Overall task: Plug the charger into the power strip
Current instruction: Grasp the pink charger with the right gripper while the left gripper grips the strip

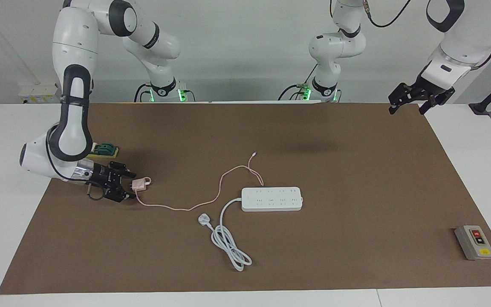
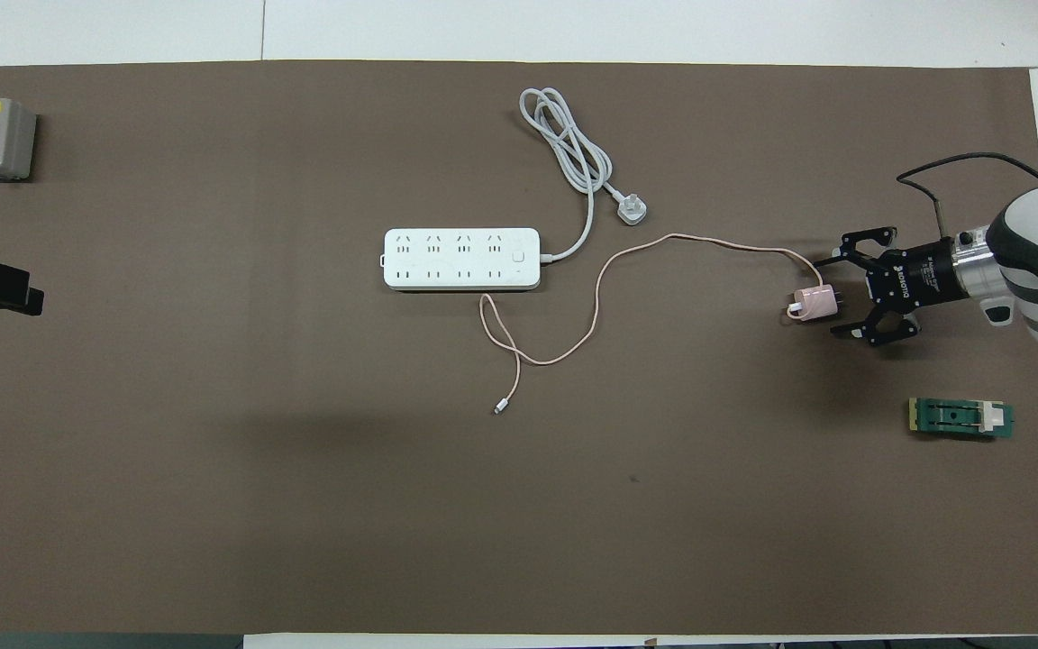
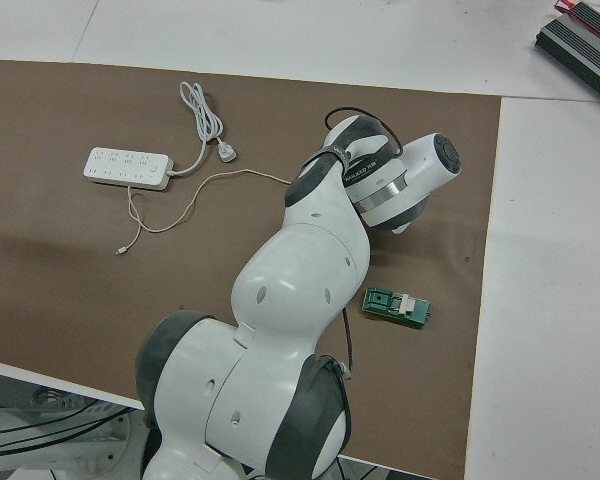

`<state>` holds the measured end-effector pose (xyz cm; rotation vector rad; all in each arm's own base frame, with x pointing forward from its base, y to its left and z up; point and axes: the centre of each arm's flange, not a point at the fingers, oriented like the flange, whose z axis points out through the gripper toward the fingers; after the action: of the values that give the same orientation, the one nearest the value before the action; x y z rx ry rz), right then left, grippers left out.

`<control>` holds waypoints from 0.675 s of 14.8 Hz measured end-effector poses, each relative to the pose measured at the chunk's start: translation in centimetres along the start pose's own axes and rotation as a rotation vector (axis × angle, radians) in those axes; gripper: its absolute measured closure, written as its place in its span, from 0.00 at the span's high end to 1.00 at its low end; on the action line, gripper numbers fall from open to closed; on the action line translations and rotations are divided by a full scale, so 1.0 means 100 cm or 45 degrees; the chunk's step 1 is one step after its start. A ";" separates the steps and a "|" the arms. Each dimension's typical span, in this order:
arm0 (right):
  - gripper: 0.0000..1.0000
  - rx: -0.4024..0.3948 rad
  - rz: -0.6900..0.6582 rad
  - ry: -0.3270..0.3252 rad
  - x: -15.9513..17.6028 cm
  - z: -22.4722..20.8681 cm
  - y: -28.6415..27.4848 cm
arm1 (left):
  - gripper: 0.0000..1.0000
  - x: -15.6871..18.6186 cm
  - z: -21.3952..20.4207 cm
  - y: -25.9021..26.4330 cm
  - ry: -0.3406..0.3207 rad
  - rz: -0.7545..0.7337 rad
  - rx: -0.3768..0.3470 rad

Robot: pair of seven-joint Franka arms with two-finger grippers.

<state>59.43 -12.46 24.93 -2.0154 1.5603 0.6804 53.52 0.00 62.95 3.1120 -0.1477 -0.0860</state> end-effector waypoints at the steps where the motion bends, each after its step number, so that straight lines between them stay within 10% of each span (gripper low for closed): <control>1: 1.00 -0.002 -0.001 -0.001 -0.001 0.001 0.000 | 1.00 -0.002 -0.004 0.000 0.009 0.044 0.001; 4: 1.00 -0.002 0.003 0.003 0.001 0.003 0.001 | 1.00 -0.005 -0.006 0.000 0.019 0.141 -0.024; 10: 1.00 0.027 -0.006 -0.019 -0.002 0.013 0.001 | 1.00 -0.004 0.019 0.012 0.051 0.098 -0.402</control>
<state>59.21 -11.52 24.04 -1.9938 1.5477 0.6730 52.91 -1.24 61.15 2.7883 -0.2282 -0.0401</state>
